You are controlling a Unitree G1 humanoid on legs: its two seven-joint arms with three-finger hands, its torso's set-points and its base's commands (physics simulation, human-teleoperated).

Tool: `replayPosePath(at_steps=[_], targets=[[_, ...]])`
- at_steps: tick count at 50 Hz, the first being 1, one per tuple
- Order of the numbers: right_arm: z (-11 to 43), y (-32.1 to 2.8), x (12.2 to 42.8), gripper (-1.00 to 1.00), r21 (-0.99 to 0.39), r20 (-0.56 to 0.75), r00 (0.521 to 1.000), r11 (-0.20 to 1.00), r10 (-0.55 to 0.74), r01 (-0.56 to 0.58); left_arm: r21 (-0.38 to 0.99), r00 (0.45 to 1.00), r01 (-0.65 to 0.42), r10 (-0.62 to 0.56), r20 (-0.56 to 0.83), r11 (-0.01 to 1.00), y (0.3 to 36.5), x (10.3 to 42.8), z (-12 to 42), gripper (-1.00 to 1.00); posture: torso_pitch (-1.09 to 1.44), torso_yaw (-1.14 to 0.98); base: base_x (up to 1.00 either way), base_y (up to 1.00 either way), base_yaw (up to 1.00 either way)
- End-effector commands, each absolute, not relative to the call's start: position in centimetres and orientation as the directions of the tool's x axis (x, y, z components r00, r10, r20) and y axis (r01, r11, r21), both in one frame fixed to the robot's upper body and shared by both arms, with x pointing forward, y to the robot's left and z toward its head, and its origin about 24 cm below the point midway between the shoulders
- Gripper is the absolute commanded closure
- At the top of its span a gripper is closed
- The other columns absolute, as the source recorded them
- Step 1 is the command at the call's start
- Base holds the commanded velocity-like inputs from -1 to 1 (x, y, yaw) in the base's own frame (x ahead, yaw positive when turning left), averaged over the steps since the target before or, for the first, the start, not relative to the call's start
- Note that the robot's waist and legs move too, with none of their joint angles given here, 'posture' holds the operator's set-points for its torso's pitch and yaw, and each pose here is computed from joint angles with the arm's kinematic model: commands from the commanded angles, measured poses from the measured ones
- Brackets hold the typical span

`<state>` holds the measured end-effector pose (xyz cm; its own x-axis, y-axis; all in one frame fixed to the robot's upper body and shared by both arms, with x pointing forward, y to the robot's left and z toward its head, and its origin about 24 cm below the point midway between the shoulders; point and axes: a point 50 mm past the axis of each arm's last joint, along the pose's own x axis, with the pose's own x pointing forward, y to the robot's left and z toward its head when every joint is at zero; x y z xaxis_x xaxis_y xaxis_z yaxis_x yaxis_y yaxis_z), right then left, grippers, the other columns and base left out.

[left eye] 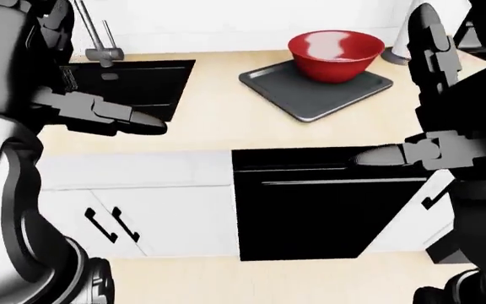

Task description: Pick up the bowl with donut and place it on the tray. Pick up the cupcake and place it on the tray.

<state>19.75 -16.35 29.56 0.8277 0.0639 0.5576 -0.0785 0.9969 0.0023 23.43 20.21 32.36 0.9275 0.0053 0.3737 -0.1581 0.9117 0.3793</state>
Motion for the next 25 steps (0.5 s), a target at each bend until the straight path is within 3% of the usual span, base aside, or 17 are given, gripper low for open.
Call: replayPosePath(at_steps=[1, 25], targets=[[30.23, -16.4, 19.35, -1.0, 0.006, 0.603, 0.796, 0.997, 0.057, -0.076, 0.377, 0.906, -0.187, 0.012, 0.422, 0.907, 20.25, 23.01, 33.22, -1.0, 0.0, 0.0, 0.38, 1.0, 0.0], [30.19, -16.44, 19.3, -1.0, 0.01, 0.603, 0.796, 0.997, 0.054, -0.075, 0.389, 0.909, -0.173, -0.005, 0.417, 0.905, 20.14, 22.92, 33.09, -1.0, 0.0, 0.0, 0.38, 1.0, 0.0]])
